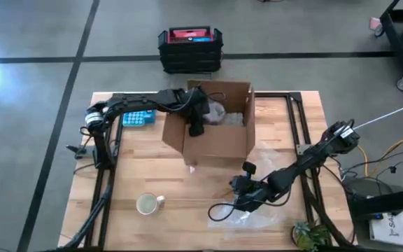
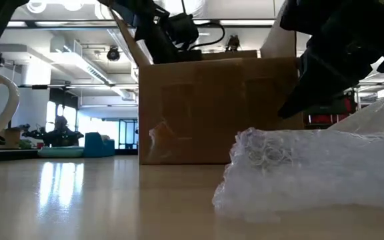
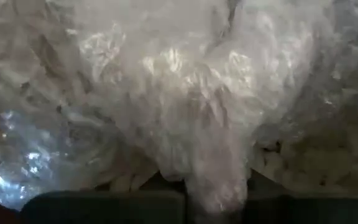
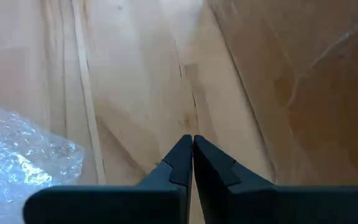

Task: Wrap mug
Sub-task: Put the wrapped purple mug into the cardboard box, then adjust the cardboard box

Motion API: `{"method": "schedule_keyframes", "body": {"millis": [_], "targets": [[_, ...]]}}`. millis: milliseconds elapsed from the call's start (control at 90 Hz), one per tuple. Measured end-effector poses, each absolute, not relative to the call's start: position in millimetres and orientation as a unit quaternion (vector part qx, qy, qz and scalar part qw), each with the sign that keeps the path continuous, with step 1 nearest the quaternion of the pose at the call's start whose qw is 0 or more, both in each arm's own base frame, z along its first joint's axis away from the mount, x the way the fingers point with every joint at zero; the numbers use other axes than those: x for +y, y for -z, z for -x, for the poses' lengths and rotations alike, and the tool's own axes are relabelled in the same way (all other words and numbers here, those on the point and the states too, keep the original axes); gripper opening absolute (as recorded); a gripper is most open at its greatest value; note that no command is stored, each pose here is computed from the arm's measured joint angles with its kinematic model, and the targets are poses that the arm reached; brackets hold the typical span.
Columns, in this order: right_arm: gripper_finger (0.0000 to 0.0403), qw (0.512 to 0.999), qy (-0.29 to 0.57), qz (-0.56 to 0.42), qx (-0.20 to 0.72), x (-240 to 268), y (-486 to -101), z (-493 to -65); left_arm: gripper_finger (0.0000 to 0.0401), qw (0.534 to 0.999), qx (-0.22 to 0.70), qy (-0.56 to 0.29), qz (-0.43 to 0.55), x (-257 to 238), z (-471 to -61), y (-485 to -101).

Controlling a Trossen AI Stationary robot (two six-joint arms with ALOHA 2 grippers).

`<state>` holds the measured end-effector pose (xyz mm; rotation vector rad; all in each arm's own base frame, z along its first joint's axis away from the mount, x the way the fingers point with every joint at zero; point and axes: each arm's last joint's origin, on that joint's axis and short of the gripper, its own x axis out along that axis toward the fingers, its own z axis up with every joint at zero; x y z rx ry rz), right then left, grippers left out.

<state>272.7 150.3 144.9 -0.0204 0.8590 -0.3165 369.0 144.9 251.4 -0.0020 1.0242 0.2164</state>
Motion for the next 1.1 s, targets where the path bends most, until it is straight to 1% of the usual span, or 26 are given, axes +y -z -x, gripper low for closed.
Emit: {"method": "schedule_keyframes", "body": {"millis": [222, 389, 522, 678, 800, 889, 978, 1100], "targets": [[0.0, 0.898, 0.152, 0.009, 0.414, 150, -145, -273, 0.0084, 0.876, 0.473, -0.09, -0.001, 146, -374, -252], [0.0, 0.898, 0.152, 0.008, 0.413, 151, -145, -273, 0.0152, 0.881, 0.465, -0.088, -0.014, 147, -376, -264], [0.0, 0.898, 0.152, 0.009, 0.413, 150, -145, -273, 0.0209, 0.889, 0.449, -0.087, -0.027, 148, -378, -297], [0.0, 0.898, 0.144, 0.025, 0.414, 151, -147, -274, 0.0255, 0.904, 0.413, -0.103, -0.042, 145, -373, -358], [0.0, 0.903, 0.134, 0.046, 0.406, 150, -155, -280, 0.0277, 0.92, 0.378, -0.097, -0.038, 138, -363, -404], [0.0, 0.903, 0.137, 0.05, 0.404, 146, -159, -285, 0.0286, 0.928, 0.365, -0.075, -0.026, 125, -355, -428], [0.0, 0.902, 0.142, 0.055, 0.404, 139, -162, -290, 0.0287, 0.923, 0.379, -0.068, -0.019, 114, -348, -437], [0.0, 0.897, 0.147, 0.072, 0.411, 131, -168, -296, 0.0278, 0.906, 0.42, -0.059, -0.001, 98, -345, -432]]}}
